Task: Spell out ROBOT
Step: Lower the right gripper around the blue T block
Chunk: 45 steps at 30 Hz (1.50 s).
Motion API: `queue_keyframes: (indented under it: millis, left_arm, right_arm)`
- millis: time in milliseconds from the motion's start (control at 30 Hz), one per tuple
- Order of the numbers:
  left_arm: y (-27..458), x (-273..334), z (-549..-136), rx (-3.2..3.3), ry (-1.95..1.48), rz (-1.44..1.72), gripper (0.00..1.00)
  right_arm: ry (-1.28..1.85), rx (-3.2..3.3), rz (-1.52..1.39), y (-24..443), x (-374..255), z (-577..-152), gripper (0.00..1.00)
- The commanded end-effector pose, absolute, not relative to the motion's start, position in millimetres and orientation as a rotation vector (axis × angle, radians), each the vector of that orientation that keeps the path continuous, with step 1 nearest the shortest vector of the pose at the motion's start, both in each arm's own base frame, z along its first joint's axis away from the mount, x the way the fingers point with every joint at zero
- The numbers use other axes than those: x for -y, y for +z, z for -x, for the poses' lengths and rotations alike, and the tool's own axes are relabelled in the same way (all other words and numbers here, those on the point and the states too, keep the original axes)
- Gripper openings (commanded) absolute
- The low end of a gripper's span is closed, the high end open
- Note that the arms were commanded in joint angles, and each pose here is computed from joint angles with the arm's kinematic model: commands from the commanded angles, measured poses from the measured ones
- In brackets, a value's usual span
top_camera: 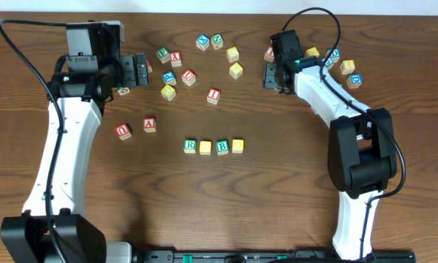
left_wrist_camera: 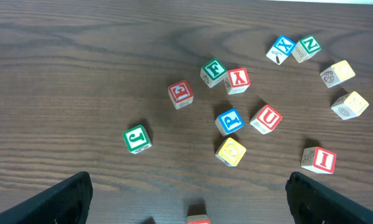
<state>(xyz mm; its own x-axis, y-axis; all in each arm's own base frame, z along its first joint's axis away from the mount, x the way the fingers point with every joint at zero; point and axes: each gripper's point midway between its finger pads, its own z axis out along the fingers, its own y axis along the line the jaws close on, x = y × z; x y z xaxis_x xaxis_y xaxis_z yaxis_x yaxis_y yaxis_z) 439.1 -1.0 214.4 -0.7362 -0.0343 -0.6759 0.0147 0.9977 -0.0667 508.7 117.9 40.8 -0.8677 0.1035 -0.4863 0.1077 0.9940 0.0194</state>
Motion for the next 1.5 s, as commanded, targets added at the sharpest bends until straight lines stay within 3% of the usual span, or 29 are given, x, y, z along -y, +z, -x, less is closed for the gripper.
queue_keyframes:
  millis: [0,300,1467]
  left_arm:
    - [226,3,-439,-2.368,-0.098,0.000,0.98]
    - [227,3,-439,-2.368,-0.098,0.000,0.98]
    - [226,3,-439,-2.368,-0.098,0.000,0.98]
  right_arm:
    - [-0.046,-2.593,-0.152,51,-113,-516,0.66]
    - [-0.125,-2.562,-0.318,52,-97,-515,0.66]
    - [-0.083,-2.600,-0.252,28,-126,-511,0.63]
